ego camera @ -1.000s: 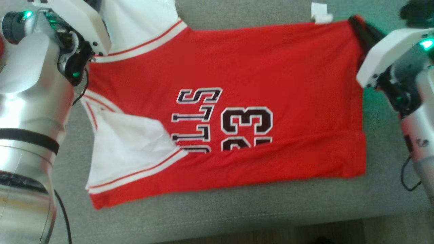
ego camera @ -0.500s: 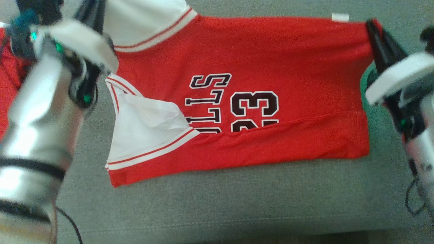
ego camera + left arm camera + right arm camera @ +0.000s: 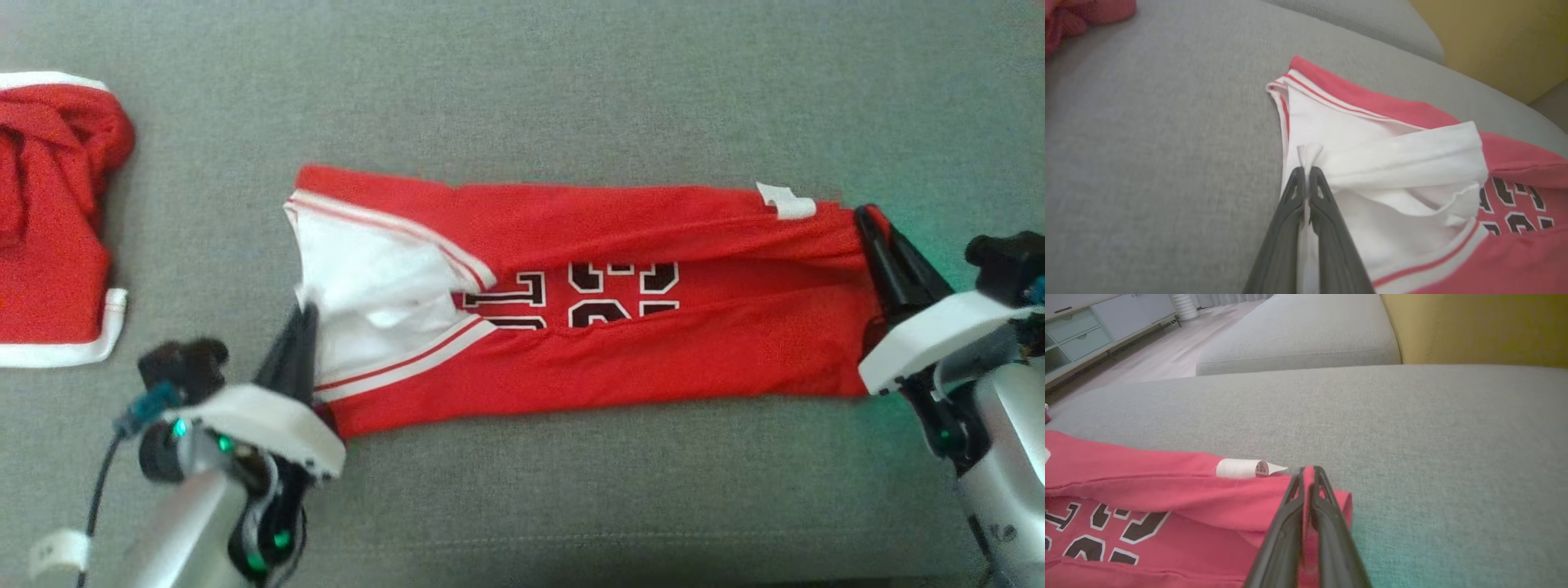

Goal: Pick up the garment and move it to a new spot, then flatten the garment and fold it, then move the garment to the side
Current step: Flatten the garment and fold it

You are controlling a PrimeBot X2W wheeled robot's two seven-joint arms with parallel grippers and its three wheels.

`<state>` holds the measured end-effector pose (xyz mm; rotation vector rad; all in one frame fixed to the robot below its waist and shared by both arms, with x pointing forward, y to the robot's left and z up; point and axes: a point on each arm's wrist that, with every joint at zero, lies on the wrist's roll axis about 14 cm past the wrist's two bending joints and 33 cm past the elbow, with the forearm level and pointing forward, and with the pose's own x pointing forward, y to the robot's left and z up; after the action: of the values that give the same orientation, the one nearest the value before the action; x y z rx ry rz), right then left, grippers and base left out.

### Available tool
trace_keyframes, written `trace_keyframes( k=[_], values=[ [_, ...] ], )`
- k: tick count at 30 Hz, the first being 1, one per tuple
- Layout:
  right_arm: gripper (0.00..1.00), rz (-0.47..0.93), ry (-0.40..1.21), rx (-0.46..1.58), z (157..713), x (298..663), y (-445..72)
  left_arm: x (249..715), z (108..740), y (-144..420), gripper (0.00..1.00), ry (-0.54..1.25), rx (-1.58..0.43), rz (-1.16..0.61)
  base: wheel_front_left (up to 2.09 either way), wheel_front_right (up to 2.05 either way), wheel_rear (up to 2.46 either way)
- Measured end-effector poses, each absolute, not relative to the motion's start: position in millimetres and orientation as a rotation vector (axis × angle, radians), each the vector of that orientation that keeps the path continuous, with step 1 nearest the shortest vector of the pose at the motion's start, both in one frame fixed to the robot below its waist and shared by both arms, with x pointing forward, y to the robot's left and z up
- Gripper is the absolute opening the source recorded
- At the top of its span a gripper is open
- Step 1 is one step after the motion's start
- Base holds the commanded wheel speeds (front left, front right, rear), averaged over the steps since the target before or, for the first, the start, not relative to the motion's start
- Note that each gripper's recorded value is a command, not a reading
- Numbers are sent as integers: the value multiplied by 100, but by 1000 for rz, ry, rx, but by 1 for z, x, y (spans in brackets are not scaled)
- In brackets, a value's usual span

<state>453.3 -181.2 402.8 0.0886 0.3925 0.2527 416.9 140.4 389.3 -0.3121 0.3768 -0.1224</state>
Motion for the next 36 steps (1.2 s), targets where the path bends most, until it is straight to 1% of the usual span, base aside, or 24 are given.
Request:
trace_keyframes(
  k=[3, 4, 5, 6, 7, 8, 12, 18, 21, 24, 27, 30, 36],
  values=[
    [0, 252, 359, 65, 409, 454, -182, 397, 382, 138, 0, 428, -344, -109, 0, 0, 0],
    [17, 254, 357, 59, 409, 452, -182, 392, 380, 138, 0, 444, -349, -105, 0, 0, 0],
    [52, 253, 360, 65, 408, 450, -180, 388, 379, 138, 0, 457, -356, -100, 0, 0, 0],
    [100, 252, 371, 71, 404, 445, -179, 386, 379, 138, 28, 458, -357, -100, 0, 0, 0],
    [100, 250, 384, 77, 400, 439, -178, 384, 378, 138, 94, 462, -357, -98, 0, 0, 0],
    [100, 247, 396, 89, 396, 433, -176, 382, 377, 138, 100, 471, -359, -95, 0, 0, 0],
    [100, 232, 420, 116, 387, 410, -174, 378, 378, 141, 100, 466, -352, -82, 0, 0, 0],
    [100, 213, 307, 154, 415, 394, -167, 373, 393, 143, 100, 382, -277, -62, 0, 0, 0],
    [100, 196, 230, 162, 437, 388, -167, 377, 413, 142, 100, 307, -230, -60, 0, 0, 0],
    [100, 175, 162, 161, 460, 384, -167, 387, 444, 145, 100, 188, -187, -44, 0, 0, 0],
    [100, 163, 113, 150, 480, 383, -166, 396, 483, 147, 100, 51, -145, -43, 0, 0, 0],
    [100, 160, 82, 138, 495, 380, -165, 396, 507, 144, 100, -34, -109, -56, 0, 0, 0],
    [100, 154, 92, 138, 500, 369, -163, 376, 501, 143, 100, -20, -78, -60, 0, 0, 0]
  ],
)
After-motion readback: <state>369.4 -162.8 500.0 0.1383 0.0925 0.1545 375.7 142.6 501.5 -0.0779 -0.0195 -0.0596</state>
